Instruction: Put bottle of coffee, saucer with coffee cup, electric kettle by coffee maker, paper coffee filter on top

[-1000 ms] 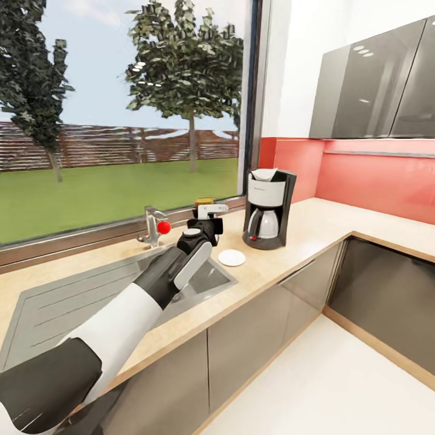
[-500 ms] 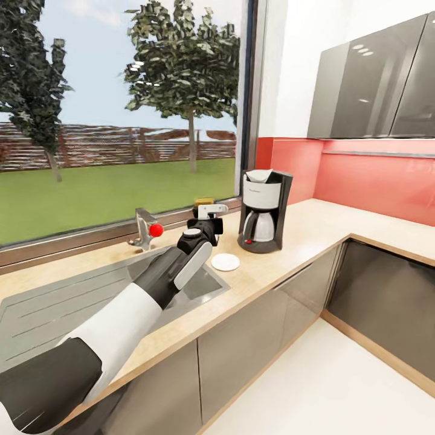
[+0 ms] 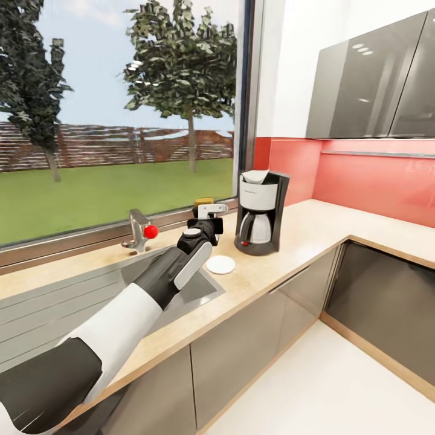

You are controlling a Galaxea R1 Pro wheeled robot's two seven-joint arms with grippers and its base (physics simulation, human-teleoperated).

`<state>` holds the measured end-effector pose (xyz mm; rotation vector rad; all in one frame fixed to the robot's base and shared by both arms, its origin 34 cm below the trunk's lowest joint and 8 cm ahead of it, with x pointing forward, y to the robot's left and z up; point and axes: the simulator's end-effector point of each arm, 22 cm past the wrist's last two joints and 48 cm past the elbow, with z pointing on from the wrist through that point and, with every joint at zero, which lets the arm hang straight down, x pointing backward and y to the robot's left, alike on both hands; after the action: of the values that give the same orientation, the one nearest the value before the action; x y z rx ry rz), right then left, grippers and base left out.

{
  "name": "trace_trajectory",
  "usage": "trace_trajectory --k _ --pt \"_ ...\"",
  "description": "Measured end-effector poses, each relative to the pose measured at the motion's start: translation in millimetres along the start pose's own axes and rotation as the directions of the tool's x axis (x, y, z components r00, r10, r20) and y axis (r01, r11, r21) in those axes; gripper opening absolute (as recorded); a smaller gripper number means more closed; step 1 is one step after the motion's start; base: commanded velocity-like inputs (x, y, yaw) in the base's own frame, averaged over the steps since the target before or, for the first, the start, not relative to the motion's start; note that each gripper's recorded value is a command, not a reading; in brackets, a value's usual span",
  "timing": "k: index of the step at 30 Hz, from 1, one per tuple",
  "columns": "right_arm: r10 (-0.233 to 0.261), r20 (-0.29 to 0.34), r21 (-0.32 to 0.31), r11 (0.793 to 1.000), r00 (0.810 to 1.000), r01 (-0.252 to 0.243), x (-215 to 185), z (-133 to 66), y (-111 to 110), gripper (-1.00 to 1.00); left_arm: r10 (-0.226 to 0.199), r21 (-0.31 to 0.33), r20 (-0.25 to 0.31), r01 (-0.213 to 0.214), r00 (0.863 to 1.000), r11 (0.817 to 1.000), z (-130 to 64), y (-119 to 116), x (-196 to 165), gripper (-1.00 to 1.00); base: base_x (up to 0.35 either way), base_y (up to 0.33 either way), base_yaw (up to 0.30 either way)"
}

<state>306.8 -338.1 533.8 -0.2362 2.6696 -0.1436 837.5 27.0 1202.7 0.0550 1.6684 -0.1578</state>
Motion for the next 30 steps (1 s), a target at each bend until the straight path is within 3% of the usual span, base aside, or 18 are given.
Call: trace_trajectory --k 5,15,30 --pt "0.000 0.000 0.000 1.000 1.000 0.000 -0.3 0.1 0.2 1.00 -0.001 0.000 0.000 0.001 1.000 1.000 0.1 0.2 0.0 -1.00 0.119 -0.097 0.037" --pt "0.001 0.001 0.000 1.000 1.000 -0.001 -0.7 0.3 0.8 1.00 -0.001 0.001 0.001 0.001 1.000 1.000 0.0 -0.2 -0.2 -1.00 0.016 -0.013 0.212" --pt "0.000 0.000 0.000 1.000 1.000 0.000 -0.2 0.1 0.0 1.00 -0.001 0.003 0.004 0.001 1.000 1.000 -0.6 -1.0 -1.8 -1.00 0.079 -0.099 0.010"
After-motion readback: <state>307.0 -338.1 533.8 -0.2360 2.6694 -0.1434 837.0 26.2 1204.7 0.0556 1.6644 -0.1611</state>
